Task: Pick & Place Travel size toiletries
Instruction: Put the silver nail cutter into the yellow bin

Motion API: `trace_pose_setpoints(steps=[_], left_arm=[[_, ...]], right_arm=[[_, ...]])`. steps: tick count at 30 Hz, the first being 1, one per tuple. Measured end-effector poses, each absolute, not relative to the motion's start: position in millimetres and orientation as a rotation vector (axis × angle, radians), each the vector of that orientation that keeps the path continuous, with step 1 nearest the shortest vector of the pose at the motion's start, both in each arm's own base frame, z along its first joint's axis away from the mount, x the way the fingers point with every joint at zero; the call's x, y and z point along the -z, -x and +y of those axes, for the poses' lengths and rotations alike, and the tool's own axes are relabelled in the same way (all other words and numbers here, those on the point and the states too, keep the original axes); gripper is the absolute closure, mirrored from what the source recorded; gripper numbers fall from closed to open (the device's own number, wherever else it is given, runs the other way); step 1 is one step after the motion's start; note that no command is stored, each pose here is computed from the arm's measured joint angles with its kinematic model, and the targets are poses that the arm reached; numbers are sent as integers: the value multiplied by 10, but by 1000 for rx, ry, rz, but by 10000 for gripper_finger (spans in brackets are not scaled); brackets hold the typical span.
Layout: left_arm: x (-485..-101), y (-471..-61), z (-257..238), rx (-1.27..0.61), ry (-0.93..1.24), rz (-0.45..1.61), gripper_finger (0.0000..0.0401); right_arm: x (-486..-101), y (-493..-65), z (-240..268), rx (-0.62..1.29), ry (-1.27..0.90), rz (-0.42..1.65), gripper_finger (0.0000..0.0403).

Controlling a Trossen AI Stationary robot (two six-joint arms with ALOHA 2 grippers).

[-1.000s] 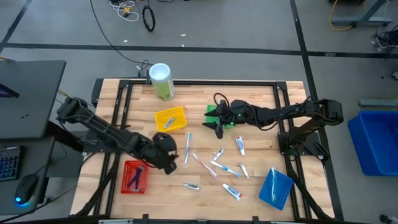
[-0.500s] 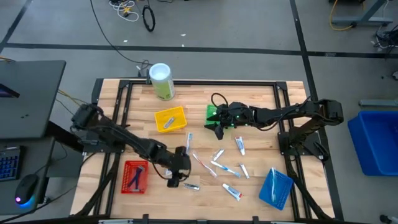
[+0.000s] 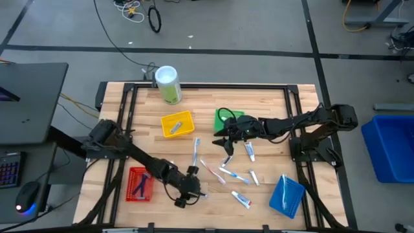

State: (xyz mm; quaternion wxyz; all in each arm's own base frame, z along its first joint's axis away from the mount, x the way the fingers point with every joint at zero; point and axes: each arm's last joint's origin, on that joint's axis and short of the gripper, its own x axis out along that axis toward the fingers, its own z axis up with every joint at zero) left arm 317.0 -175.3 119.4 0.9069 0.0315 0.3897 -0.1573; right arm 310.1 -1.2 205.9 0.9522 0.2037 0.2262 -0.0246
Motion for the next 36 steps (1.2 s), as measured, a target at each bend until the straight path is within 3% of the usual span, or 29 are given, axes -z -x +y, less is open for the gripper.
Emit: trace_pose_setpoints(steps=[7,16,19,30,36], left_arm=[[-1049,-3169,-1883,253,-75,794,222],[-1112,-3170,-1847,196,20,794,339],[-1259,-3130,-1772,136,33,795,344],[-1994,-2807,-989,-468,100,805,335],[-2122,-2727,-354,-730,135,859,338]], right_arm=[[-2061,-3098,171,49,-386,454,184],[-2060,-3095,194,96,-316,444,175],[-2060,-3096,179,99,-312,443,172],[-2052,-3093,154,100,-274,453,158],[-2055,-3094,154,96,-259,451,156]])
